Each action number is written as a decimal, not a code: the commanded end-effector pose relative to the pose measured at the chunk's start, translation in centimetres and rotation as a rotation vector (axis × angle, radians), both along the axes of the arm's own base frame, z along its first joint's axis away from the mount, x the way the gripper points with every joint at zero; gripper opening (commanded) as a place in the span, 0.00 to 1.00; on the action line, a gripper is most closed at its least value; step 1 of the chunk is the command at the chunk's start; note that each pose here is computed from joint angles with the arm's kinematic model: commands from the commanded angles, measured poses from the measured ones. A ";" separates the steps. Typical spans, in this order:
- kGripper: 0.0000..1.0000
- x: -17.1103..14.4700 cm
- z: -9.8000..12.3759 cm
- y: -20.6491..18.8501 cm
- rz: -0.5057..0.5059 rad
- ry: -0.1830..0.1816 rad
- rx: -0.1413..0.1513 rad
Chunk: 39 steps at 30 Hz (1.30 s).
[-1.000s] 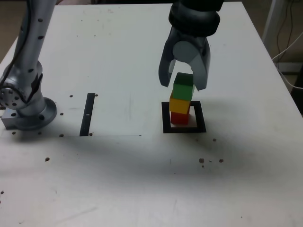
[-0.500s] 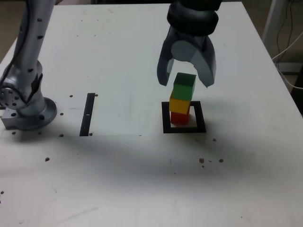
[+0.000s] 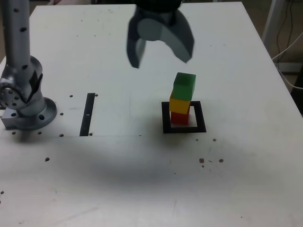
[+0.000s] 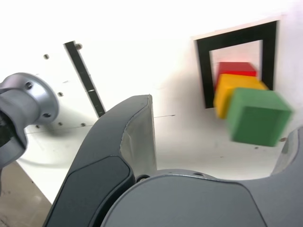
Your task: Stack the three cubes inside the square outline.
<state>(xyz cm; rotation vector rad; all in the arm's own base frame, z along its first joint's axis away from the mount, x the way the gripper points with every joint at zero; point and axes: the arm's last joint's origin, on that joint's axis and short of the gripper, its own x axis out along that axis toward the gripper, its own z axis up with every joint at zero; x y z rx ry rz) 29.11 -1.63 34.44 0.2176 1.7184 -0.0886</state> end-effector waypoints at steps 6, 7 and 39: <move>1.00 -3.8 -1.0 0.2 0.033 0.006 0.001; 1.00 -4.4 -1.3 0.3 0.041 0.008 0.001; 1.00 -15.0 -12.5 0.9 0.147 0.078 -0.094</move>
